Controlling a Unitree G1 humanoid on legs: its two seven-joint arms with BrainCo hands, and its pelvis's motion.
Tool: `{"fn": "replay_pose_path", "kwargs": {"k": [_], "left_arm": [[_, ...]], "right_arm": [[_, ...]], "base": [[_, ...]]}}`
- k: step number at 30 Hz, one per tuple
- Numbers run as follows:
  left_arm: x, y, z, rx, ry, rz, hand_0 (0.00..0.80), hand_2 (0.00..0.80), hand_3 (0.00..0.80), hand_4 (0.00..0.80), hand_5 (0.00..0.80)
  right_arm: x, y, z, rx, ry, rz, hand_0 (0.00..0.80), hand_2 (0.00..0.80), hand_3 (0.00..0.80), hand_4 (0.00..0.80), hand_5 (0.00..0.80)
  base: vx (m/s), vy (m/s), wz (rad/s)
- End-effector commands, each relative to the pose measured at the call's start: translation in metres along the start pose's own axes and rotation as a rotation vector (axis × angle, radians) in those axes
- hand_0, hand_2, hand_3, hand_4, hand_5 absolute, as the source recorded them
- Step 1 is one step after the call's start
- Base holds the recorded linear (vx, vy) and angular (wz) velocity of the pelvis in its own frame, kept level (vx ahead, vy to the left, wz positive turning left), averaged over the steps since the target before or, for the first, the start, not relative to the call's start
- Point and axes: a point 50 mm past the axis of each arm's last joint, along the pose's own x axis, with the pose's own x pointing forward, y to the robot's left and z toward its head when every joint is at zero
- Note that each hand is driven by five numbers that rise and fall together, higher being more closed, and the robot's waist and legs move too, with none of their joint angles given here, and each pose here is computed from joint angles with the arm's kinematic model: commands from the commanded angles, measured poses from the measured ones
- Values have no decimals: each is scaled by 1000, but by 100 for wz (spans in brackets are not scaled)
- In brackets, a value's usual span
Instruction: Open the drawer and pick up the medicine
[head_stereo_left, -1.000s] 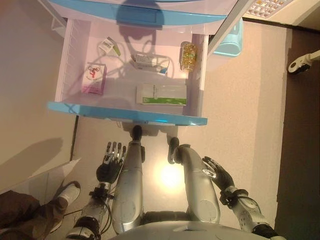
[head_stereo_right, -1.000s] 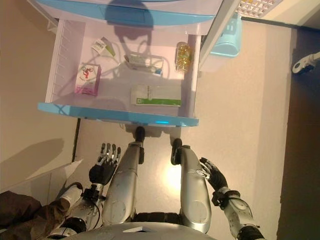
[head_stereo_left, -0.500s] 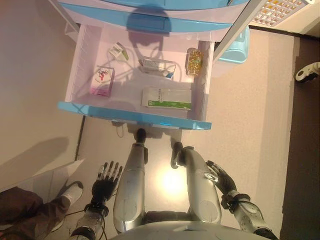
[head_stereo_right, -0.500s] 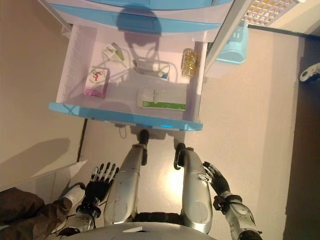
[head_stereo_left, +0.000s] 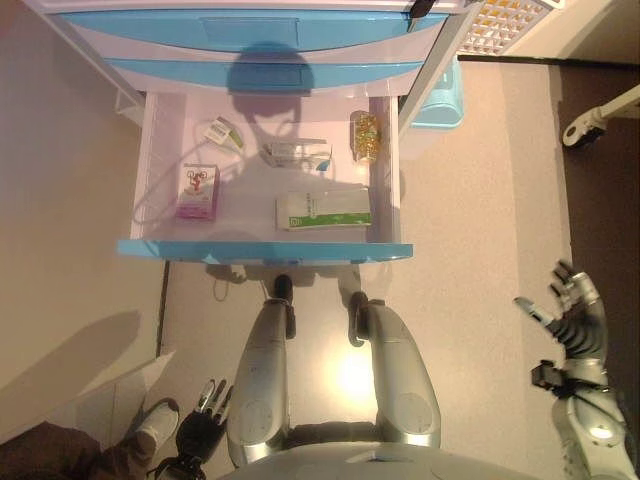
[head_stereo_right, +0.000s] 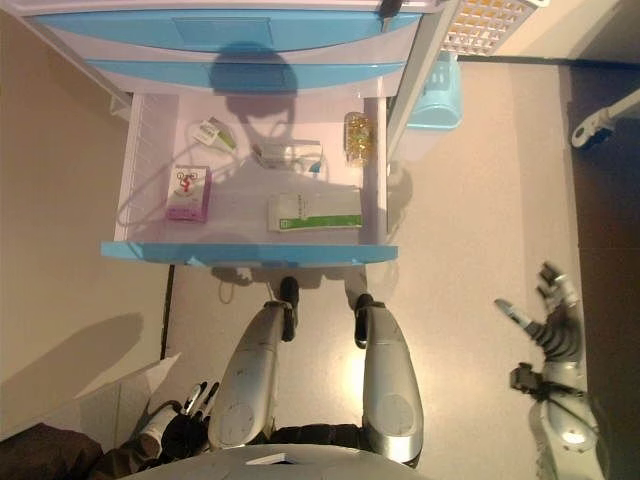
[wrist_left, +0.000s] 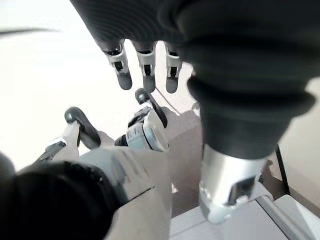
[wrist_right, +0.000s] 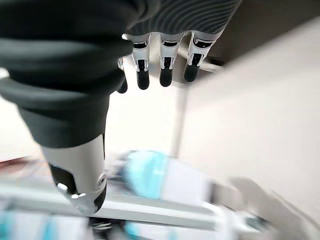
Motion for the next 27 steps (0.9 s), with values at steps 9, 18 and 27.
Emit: {"fn": "replay_pose_path", "kwargs": {"k": [9, 18, 27], "left_arm": [[-27, 31, 13, 126, 23, 109, 0, 0, 0, 0, 0], [-5, 12, 40, 210, -1, 99, 0, 0, 0, 0, 0], [3, 4, 55, 232, -24, 115, 0, 0, 0, 0, 0]], "right_arm": [[51, 5, 118, -496, -577, 254, 0, 0, 0, 0, 0], [106, 46, 188, -612, -701, 437, 0, 0, 0, 0, 0], [135, 84, 208, -636, -646, 598, 0, 0, 0, 0, 0]], "base": [[-19, 12, -1], [-21, -16, 2], [-4, -35, 12]]}}
